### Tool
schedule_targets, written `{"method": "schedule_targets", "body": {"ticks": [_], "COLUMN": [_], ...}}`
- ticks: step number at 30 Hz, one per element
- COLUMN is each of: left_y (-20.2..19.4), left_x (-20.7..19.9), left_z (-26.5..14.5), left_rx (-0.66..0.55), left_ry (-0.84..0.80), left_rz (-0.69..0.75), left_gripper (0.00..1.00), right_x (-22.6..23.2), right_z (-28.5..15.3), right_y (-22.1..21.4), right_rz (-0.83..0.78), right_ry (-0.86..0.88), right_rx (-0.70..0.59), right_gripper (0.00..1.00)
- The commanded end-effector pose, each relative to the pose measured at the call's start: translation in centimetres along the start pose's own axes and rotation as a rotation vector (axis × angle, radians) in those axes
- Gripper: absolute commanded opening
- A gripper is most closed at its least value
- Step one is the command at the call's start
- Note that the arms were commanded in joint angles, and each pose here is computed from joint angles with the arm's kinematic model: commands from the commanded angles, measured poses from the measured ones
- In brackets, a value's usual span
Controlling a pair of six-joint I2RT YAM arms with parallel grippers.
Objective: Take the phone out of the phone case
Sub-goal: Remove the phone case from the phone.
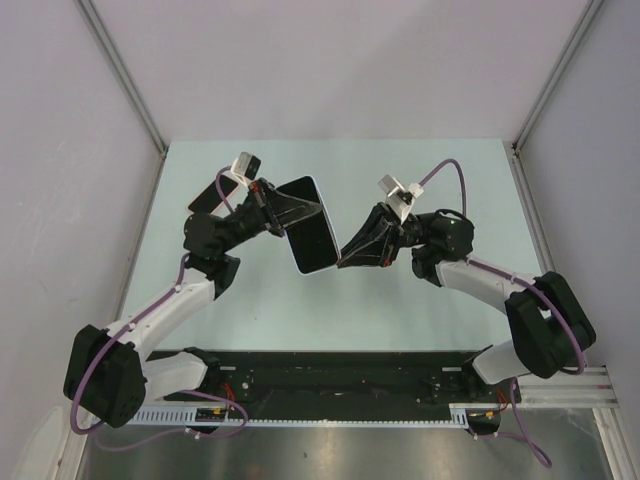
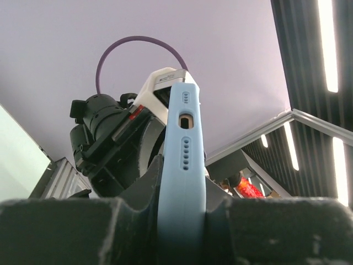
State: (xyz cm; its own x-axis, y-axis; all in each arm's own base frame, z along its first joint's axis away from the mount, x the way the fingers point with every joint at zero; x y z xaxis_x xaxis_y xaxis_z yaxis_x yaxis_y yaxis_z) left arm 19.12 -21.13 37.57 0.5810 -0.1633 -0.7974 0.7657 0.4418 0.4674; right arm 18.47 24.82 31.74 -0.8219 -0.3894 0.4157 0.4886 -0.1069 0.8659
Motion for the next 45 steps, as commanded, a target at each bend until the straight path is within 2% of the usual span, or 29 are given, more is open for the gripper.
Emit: {"method": "schedule_targets", "body": {"ticks": [1,8,17,20,24,27,32,34,36,41,45], "left_y": [-3.3,-3.4,-3.6,-3.7,-4.1,-4.4,-4.7,-4.8,-4.9,-5.1,-5.2], "left_x": [-9.9,-10.1,-10.2,-10.0,-9.5,-8.7,-6.9,-6.3,-5.9,-5.1,-4.9], "left_z": [0.4,0.6,0.4,0.4,0.3,0.4,0.9,1.1,1.1,1.1,1.0], "left_rx": [0.192,0.210,0.209,0.210,0.220,0.241,0.277,0.282,0.285,0.283,0.273], "left_ry": [-0.324,-0.347,-0.356,-0.352,-0.332,-0.283,-0.225,-0.219,-0.222,-0.212,-0.209], "left_rz": [-0.053,-0.052,-0.046,-0.041,-0.026,0.011,0.061,0.059,0.066,0.078,0.083], "left_gripper": [0.00,0.00,0.00,0.00,0.00,0.00,0.00,0.00,0.00,0.00,0.00], "right_x": [-6.3,-7.4,-9.1,-9.4,-10.4,-10.8,-10.5,-10.1,-10.0,-8.7,-8.4], "right_z": [-1.6,-2.5,-3.2,-3.4,-3.7,-3.7,-2.2,-1.4,-1.2,-2.0,-2.4], "right_y": [0.4,0.6,1.0,1.5,2.1,2.2,1.8,1.3,0.5,0.1,-0.1], "right_rz": [-0.088,-0.070,-0.001,0.060,0.253,0.356,0.423,0.465,0.491,0.513,0.560], "right_ry": [-0.147,-0.186,-0.256,-0.280,-0.323,-0.330,-0.361,-0.398,-0.432,-0.421,-0.355], "right_rx": [-0.173,-0.203,-0.313,-0.384,-0.545,-0.613,-0.602,-0.564,-0.545,-0.610,-0.648], "right_gripper": [0.00,0.00,0.00,0.00,0.00,0.00,0.00,0.07,0.23,0.35,0.39]}}
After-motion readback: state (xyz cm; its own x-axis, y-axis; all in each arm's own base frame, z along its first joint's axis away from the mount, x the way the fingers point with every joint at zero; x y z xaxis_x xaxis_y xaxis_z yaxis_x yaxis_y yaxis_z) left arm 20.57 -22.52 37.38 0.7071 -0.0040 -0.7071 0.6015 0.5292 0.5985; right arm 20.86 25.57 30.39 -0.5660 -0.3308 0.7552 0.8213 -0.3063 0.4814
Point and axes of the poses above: each gripper's point midway between its finger pads, its own z axis out along the fingers, its own x axis along the line the jaws close on, y = z × x, the point moved 7 cm from there along -z, back along the fingers, and after that the axes turned 13 degrees about z, right-handed, at the moved point
